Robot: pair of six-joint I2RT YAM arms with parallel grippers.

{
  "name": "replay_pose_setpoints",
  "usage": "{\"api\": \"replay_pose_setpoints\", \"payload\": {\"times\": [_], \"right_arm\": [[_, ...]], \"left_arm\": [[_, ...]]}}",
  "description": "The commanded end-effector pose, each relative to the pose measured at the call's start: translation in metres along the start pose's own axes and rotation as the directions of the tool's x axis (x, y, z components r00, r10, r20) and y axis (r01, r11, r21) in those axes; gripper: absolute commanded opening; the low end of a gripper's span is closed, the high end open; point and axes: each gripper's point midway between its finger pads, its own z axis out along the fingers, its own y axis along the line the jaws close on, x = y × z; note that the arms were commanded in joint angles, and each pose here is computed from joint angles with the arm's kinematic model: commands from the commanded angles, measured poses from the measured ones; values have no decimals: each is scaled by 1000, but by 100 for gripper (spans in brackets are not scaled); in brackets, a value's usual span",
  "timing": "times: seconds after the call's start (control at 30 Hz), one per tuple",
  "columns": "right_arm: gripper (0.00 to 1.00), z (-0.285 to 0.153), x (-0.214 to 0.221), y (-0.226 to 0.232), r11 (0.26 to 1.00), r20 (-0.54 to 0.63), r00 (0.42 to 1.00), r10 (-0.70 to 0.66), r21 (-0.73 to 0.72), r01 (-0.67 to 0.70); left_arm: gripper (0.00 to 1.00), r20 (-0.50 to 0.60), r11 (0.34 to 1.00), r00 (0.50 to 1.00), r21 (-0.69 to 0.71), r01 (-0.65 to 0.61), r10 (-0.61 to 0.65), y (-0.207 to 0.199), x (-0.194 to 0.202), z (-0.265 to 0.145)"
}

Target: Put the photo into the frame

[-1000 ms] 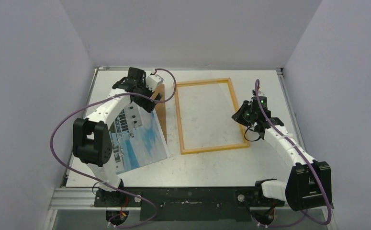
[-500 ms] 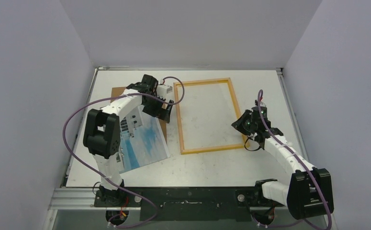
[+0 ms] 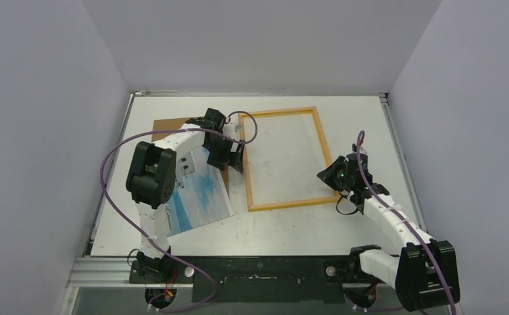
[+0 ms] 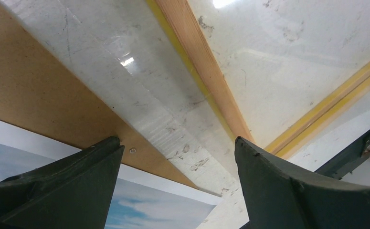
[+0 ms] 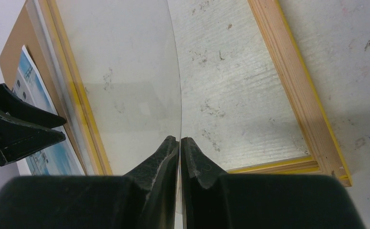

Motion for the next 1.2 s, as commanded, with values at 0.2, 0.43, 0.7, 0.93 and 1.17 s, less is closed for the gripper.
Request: {"api": "replay_pose_setpoints", "payload": {"times": [0.2,0.43,0.7,0.93,1.17], "right_arm": [[8,1,4,3,999,20,999,32,-33,-31],[7,2,11,-3,998,8,999,48,-27,-48],[8,6,25,-1,998,-21,998,55,-41,-56],[9,10,31,8,998,-34,999,33,-49,-35],[18,13,41,8,999,-65,998,13,-46,-16]], "left_arm": [[81,70,990,996,131,52,-62,-24,-27,4],[74,63,986,996,155,53,-63,-28,-27,8],[53,91,978,994,205,43,-63,-38,-37,-2],[37,124,979,990,200,43,-69,-36,-42,-14],[3,143,981,987,189,49,-77,-27,-46,-24]]}}
